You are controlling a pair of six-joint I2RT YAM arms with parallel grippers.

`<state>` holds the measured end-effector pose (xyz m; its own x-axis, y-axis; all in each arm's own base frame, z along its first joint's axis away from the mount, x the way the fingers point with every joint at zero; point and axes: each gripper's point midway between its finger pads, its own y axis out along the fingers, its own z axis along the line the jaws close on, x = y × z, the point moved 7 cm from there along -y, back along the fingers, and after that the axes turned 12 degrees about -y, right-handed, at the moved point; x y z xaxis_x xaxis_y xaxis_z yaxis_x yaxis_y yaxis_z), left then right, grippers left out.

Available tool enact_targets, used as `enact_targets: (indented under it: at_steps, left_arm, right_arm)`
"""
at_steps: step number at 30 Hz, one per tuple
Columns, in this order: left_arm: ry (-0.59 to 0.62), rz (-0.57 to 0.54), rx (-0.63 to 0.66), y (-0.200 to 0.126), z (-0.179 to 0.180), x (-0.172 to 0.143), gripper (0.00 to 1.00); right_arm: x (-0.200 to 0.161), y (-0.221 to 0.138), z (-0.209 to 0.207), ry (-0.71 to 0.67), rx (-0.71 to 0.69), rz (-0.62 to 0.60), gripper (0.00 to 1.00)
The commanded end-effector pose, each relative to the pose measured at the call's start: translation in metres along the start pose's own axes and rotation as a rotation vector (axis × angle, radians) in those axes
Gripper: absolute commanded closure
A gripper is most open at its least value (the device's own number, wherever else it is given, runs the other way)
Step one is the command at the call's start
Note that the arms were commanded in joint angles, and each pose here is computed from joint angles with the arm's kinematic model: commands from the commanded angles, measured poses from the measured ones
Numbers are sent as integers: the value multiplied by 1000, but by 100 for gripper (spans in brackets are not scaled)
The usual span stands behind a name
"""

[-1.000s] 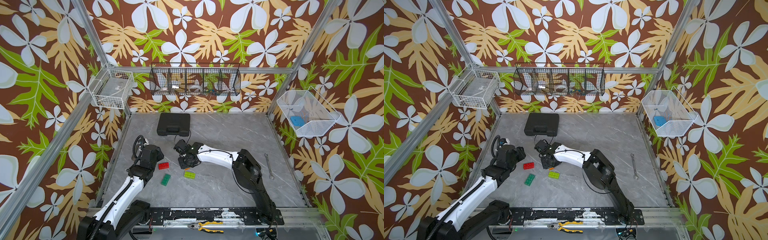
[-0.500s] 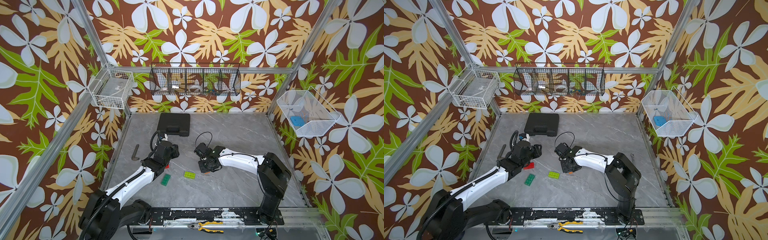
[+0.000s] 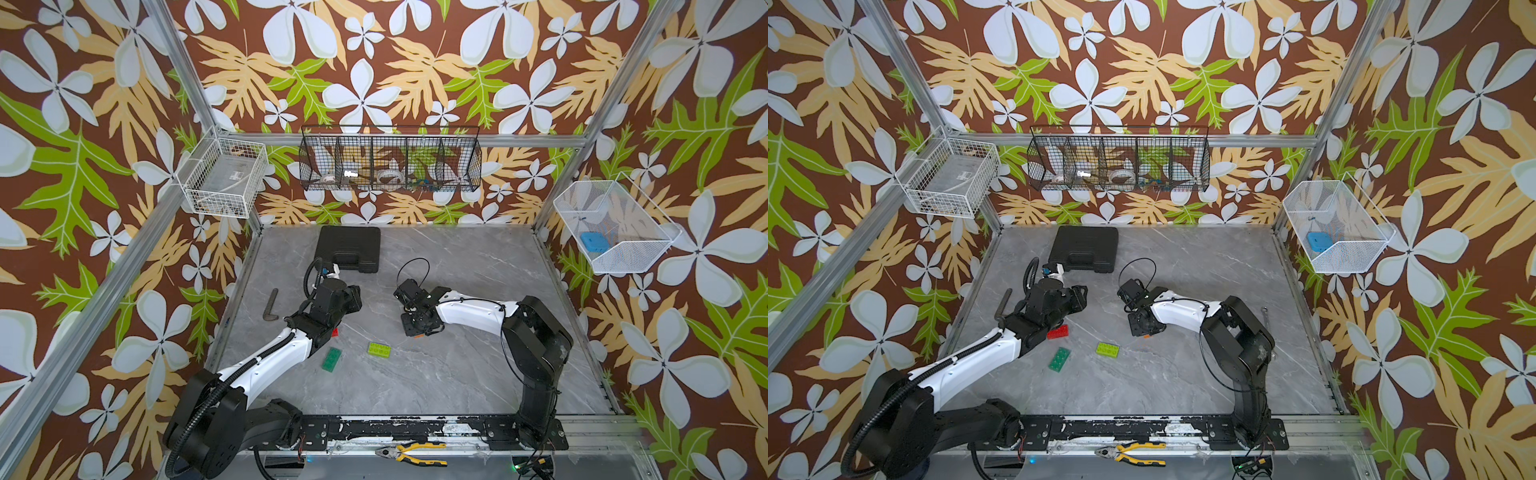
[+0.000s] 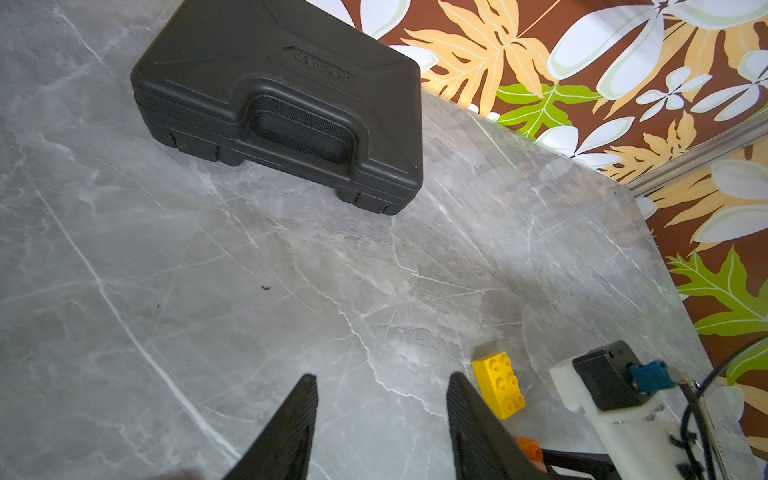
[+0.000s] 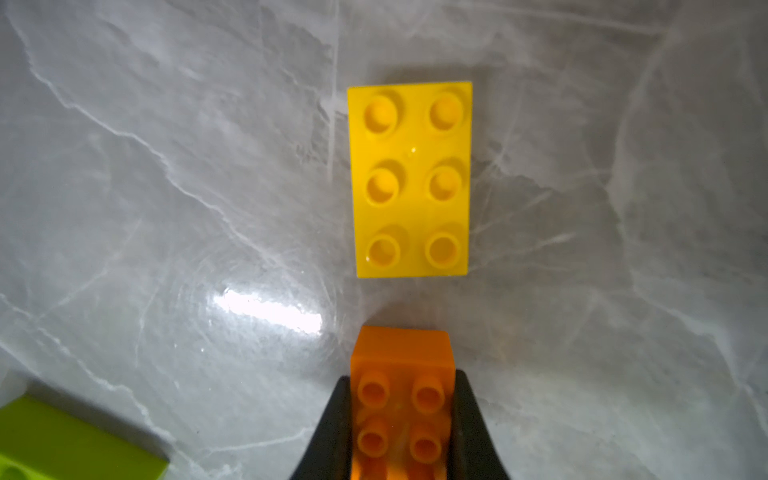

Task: Assemble a rectangle with lego
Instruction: Place the lego brick at the center of the board.

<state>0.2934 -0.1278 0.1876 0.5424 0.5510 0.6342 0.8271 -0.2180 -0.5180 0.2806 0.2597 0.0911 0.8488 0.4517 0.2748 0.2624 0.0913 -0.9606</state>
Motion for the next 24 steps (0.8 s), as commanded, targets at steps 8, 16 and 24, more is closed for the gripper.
enact_targets:
  at_steps: [8, 16, 24]
  left_arm:
    - [7, -32, -2, -3, 0, 3, 47]
    - [2, -33, -1, -4, 2, 2, 47]
    - [12, -44, -4, -5, -1, 6, 47]
  right_arm:
    - [-3, 8, -3, -31, -30, 28, 76]
    - [0, 10, -6, -26, -45, 25, 70]
    - [7, -9, -10, -28, -46, -17, 51]
